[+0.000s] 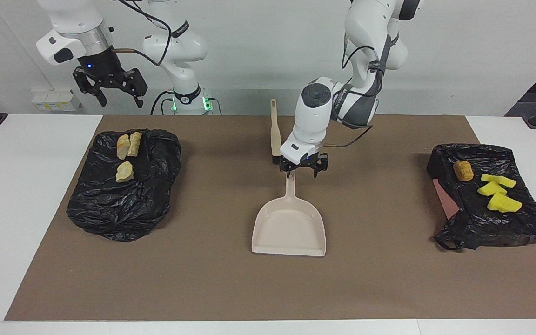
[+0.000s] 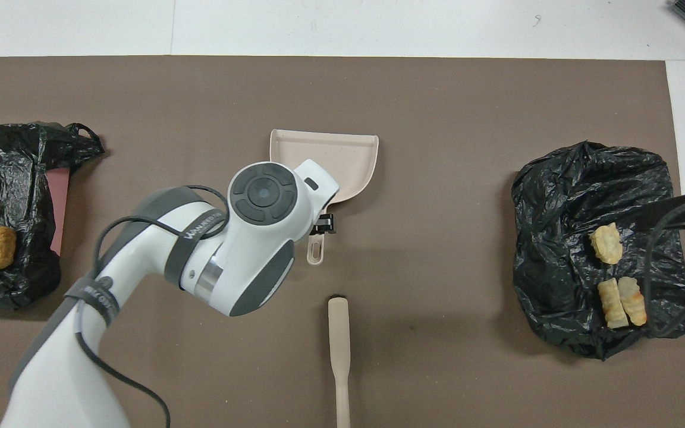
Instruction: Sweep and dump trash in bin
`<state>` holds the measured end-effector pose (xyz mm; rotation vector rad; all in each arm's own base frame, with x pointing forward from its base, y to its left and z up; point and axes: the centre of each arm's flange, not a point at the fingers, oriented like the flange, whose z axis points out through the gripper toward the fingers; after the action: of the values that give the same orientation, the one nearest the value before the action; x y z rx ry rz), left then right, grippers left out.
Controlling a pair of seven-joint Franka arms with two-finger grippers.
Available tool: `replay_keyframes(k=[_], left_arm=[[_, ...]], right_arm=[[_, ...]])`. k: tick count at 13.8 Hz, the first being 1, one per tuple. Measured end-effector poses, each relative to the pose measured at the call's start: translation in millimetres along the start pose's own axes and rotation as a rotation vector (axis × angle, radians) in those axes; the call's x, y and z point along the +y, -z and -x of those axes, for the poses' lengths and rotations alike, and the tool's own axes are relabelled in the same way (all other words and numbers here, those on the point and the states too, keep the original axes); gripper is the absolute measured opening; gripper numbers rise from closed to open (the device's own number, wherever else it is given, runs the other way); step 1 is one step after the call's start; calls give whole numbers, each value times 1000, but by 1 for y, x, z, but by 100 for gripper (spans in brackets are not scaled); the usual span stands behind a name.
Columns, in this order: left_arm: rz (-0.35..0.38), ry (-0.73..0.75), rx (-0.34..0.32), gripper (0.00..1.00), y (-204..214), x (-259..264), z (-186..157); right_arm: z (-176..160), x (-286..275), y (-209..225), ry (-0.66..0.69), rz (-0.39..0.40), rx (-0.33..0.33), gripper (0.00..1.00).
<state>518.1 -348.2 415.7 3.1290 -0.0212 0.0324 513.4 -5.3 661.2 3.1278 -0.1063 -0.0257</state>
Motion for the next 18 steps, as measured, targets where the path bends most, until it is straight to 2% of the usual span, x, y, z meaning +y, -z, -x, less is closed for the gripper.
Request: replay_keyframes(k=[3, 8, 13, 16, 18], left_arm=[[9, 63, 31, 100, 50, -59, -20], [11, 4, 67, 100, 106, -168, -41], [-7, -110, 42, 100, 161, -247, -51], [-14, -106, -22, 100, 195, -287, -44], [-15, -122, -30, 100, 212, -299, -34]], right_arm=[[0, 0, 0, 0, -1, 0, 100], [0, 0, 0, 0, -4, 0, 100], [0, 0, 0, 0, -5, 0, 100], [0, 0, 0, 0, -5, 0, 100], [0, 0, 0, 0, -5, 0, 100]])
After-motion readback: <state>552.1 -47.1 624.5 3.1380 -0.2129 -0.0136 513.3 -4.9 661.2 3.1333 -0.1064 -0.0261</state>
